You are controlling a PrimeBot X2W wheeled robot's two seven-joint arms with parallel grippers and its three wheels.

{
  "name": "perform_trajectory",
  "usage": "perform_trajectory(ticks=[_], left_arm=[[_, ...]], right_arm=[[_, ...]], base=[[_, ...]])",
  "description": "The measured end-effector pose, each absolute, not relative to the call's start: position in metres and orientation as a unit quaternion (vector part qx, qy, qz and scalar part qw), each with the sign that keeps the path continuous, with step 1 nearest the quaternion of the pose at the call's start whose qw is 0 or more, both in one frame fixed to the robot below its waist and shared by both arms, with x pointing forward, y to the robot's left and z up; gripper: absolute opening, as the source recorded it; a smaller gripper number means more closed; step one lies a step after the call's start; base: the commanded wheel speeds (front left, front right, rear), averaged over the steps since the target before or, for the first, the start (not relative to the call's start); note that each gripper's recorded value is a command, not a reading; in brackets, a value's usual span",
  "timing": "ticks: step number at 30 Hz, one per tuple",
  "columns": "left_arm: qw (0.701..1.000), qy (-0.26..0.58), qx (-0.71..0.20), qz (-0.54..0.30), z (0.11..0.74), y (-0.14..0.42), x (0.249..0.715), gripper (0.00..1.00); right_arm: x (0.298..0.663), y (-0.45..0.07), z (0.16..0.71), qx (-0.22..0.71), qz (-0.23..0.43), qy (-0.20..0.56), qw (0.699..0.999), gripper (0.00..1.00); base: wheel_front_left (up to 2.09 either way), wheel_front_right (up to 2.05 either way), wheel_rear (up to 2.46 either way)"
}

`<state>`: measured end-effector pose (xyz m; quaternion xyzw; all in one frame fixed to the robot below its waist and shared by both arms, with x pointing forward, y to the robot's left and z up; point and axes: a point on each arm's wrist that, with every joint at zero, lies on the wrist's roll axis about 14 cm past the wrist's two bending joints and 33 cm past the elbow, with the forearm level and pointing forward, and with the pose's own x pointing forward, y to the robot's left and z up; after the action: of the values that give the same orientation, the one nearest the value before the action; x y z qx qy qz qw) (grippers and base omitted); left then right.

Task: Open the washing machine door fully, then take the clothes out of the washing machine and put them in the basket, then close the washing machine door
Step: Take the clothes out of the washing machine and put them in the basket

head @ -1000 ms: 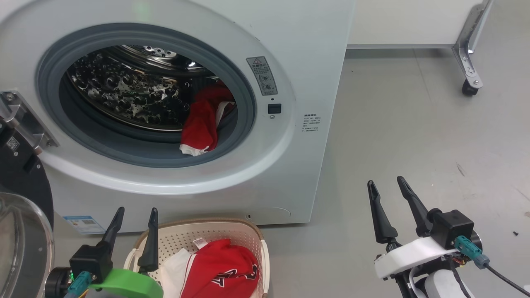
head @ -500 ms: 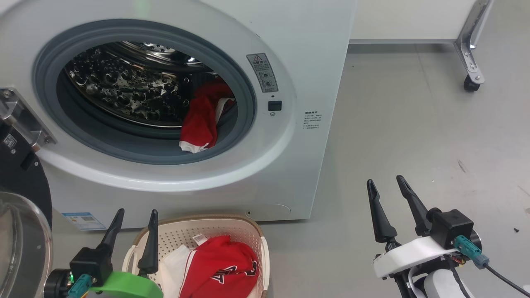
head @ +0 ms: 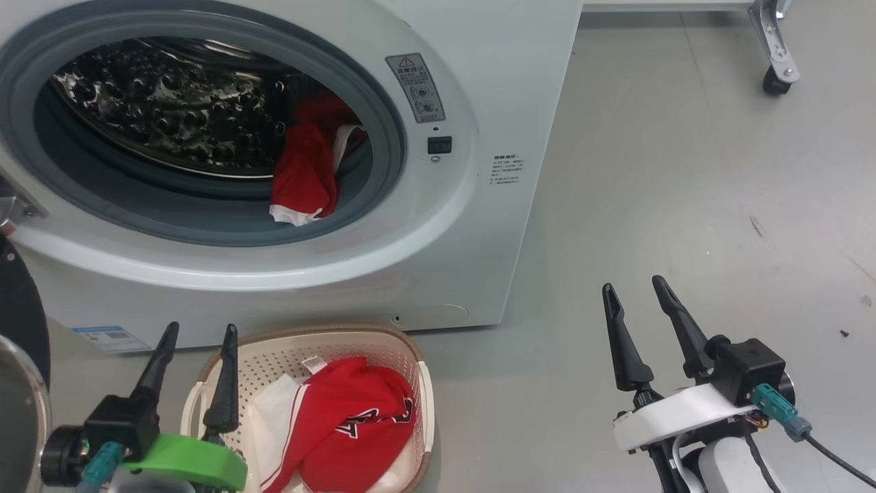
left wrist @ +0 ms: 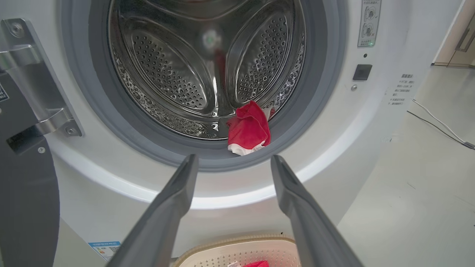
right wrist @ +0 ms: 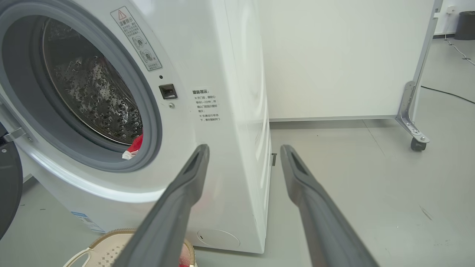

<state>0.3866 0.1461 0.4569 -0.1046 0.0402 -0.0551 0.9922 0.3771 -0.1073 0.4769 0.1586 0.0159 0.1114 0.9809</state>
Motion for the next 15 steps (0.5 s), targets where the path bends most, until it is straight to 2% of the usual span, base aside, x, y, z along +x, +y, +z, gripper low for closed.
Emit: perform_trajectory(ticks=[15], left_arm=[[0.991, 0.056, -0.093, -0.082, 0.448, 0.146, 0.475, 1.00]], right_arm=[[0.399, -0.121, 0.449, 0.160, 0.082, 0.048, 0.982, 1.00]], base=[[0.00, 0.00, 0.00]])
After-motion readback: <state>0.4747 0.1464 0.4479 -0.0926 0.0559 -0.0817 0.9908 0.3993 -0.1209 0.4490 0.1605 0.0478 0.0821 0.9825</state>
